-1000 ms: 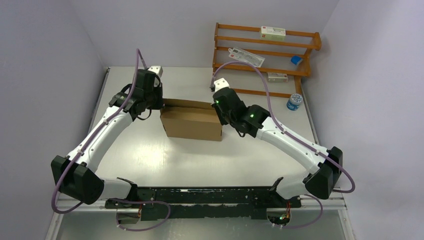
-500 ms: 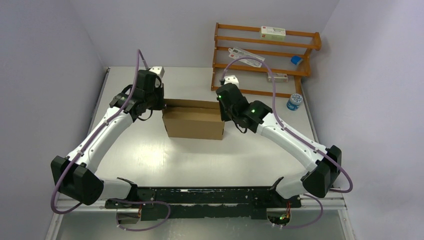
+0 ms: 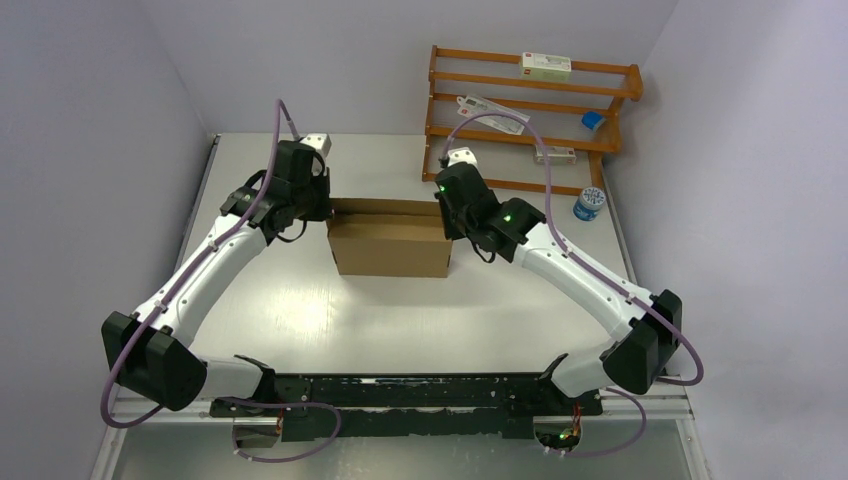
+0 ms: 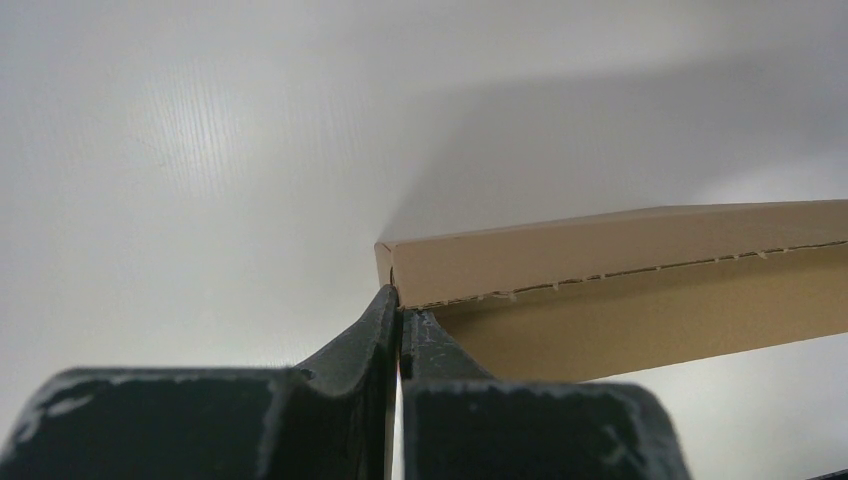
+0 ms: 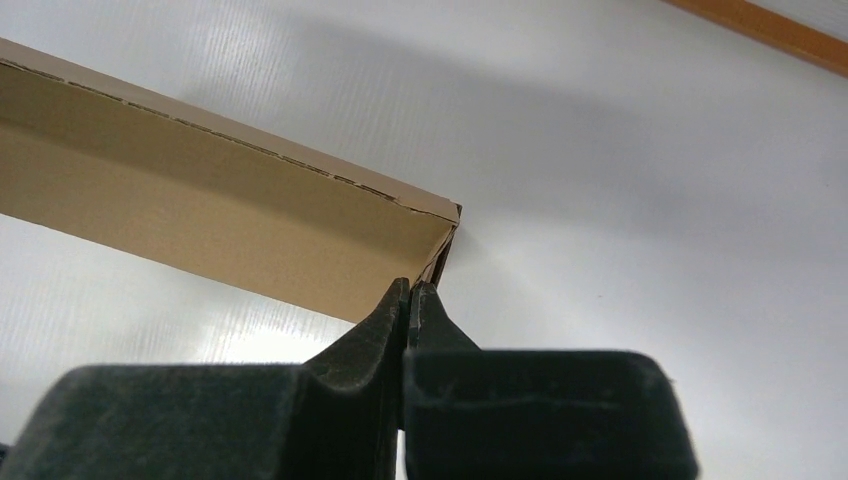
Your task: Fold the paper box
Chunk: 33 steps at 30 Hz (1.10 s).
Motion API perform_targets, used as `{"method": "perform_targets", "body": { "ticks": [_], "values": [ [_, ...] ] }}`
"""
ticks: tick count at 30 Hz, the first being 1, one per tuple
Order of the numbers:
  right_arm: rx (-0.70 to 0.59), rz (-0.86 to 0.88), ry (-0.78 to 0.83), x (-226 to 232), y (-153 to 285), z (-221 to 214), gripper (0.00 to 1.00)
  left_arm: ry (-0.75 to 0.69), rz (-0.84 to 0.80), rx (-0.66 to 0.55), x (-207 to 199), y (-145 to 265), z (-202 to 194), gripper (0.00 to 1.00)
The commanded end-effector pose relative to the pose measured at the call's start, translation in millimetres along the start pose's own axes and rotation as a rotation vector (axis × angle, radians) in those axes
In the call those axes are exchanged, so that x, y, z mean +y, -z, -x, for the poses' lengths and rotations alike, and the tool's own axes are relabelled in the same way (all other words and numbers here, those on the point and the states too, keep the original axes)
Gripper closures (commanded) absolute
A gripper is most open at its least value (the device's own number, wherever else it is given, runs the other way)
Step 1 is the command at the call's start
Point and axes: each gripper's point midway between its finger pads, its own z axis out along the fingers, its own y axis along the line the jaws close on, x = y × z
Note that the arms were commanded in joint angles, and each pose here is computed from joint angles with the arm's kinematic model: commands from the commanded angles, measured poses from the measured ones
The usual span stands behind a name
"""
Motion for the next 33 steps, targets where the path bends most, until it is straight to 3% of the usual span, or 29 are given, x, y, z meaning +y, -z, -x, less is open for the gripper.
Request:
{"method": "perform_targets", "body": {
  "ticks": [1,33],
  "values": [
    [-0.042,0.074,0.039,17,0,14,1.00,-0.015,-0.068,0.205,-16,-4,-55,0.95],
    [0.045,0.089,0.153,19,-6,2,1.00,-0.032,-0.037,0.206,-13,-4,-55,0.95]
  ]
}}
